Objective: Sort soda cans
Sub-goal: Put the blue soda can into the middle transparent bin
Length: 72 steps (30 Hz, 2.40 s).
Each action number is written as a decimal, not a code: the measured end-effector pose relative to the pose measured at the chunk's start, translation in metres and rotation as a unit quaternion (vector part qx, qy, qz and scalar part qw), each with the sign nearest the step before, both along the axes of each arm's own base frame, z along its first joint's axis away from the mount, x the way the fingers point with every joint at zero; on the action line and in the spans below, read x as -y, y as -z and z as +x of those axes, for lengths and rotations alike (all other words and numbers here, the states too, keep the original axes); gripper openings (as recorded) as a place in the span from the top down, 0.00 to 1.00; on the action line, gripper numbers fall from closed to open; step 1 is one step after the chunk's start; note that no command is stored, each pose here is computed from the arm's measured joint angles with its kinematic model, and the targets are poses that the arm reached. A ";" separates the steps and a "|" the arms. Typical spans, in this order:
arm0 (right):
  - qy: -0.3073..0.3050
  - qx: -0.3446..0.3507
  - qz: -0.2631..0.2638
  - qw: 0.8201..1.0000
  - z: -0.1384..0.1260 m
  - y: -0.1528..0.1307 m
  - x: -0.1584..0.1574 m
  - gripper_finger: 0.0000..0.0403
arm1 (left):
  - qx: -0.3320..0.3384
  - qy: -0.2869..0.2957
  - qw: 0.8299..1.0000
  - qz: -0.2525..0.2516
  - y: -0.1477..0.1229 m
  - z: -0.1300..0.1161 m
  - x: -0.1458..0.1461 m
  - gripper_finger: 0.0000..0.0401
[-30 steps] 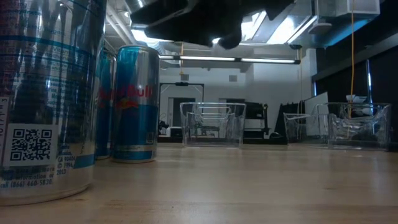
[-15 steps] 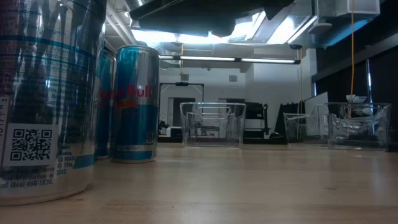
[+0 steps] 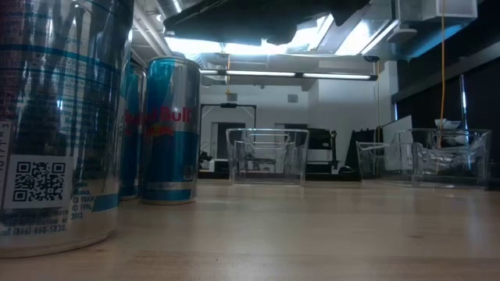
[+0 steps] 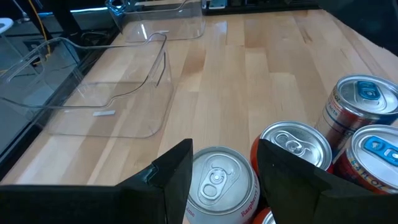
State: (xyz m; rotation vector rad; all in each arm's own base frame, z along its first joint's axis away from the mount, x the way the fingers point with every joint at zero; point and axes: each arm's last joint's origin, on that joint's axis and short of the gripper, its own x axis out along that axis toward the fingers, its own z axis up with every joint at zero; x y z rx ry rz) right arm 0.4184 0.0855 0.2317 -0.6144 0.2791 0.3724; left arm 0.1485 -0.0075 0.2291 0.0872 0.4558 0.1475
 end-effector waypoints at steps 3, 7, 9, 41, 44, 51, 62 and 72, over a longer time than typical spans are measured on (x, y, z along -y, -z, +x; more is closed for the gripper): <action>0.001 -0.016 0.018 1.000 0.002 0.009 -0.001 0.16 | 0.000 0.000 1.000 0.000 0.000 0.000 0.000 0.58; 0.001 -0.024 0.029 0.999 0.004 0.015 -0.001 0.16 | -0.001 0.000 1.000 0.000 0.000 0.000 0.000 0.58; 0.004 -0.027 0.034 0.999 0.004 0.015 -0.001 0.16 | -0.001 0.000 1.000 0.000 0.000 0.000 0.000 0.58; 0.017 -0.027 0.052 0.998 0.014 0.037 -0.006 0.16 | -0.001 0.000 1.000 0.000 0.000 0.000 0.000 0.58; 0.023 -0.028 0.052 0.998 0.014 0.037 -0.005 0.16 | -0.001 0.000 1.000 0.000 0.000 0.000 0.000 0.58; 0.040 -0.062 0.037 0.997 0.011 0.043 -0.004 0.16 | -0.001 0.000 1.000 0.000 0.000 0.000 0.000 0.58; 0.043 -0.050 0.044 0.997 0.016 0.053 -0.005 0.16 | -0.001 0.000 1.000 0.000 0.000 0.000 0.000 0.58; 0.032 -0.051 0.053 0.997 0.019 0.061 -0.005 0.16 | -0.001 0.000 1.000 0.000 0.000 0.000 0.000 0.58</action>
